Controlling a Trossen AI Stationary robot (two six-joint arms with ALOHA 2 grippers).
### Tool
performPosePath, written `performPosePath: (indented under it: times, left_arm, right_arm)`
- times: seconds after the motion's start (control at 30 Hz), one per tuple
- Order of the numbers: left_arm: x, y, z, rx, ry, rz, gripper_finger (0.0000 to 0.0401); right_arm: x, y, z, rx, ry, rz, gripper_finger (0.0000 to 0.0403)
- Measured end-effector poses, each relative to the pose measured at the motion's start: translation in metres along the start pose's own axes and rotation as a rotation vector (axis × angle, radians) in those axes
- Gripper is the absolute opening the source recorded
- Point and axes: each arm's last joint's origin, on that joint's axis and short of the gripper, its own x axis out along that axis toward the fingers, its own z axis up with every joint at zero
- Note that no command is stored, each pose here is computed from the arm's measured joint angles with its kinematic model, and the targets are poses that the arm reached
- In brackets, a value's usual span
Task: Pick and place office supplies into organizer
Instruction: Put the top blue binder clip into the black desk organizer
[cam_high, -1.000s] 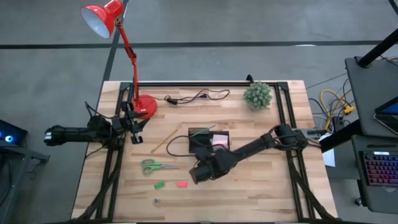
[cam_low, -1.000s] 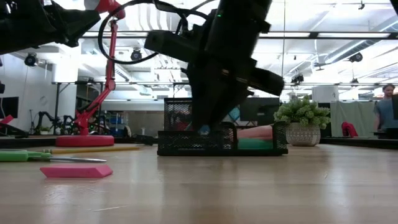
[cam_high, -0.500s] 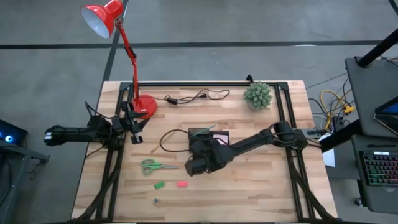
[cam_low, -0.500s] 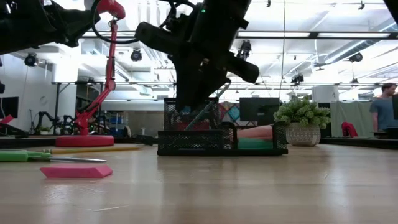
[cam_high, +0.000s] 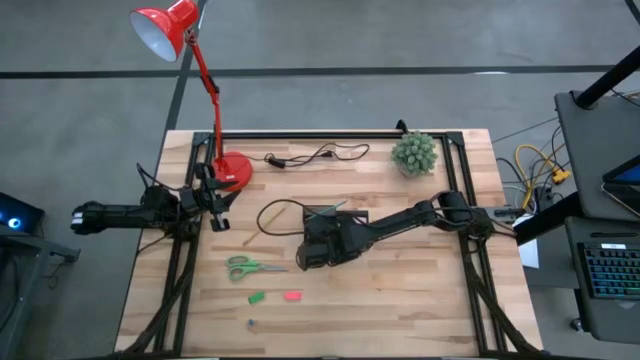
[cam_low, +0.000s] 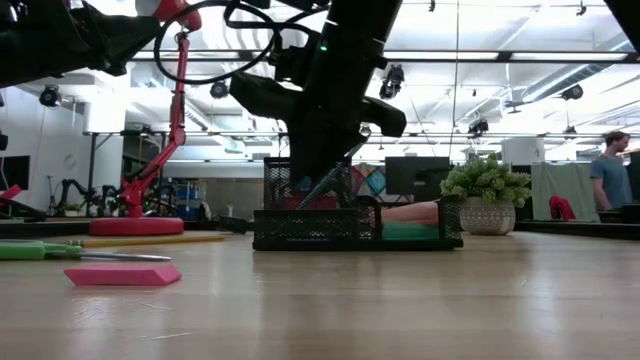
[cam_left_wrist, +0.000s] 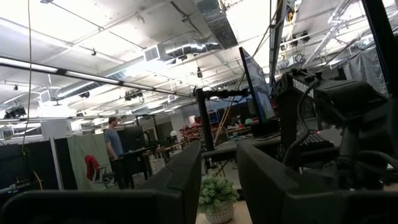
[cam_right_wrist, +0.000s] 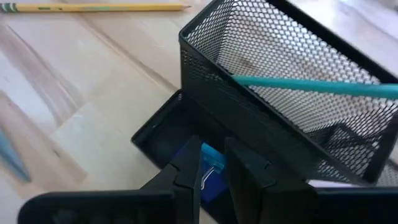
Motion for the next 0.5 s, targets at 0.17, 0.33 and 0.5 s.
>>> performPosePath:
  times: [0.17, 0.33, 0.5]
  left_arm:
    - [0.0000, 0.0000, 0.0000, 0.000, 0.000, 0.000, 0.0089]
    - [0.0000, 0.0000, 0.0000, 0.000, 0.000, 0.000, 0.0089]
    - [0.0001, -0.0001, -0.0003, 0.001, 0.002, -0.001, 0.0089]
  right_arm:
    - [0.0023, -0.0016, -0.0019, -0.059, -0.015, -0.022, 0.0052]
    - [0.0034, -0.0025, -0.0033, -0.113, -0.009, -0.027, 0.0052]
    - [0.0038, -0.0029, -0.0038, -0.142, -0.005, -0.030, 0.0052]
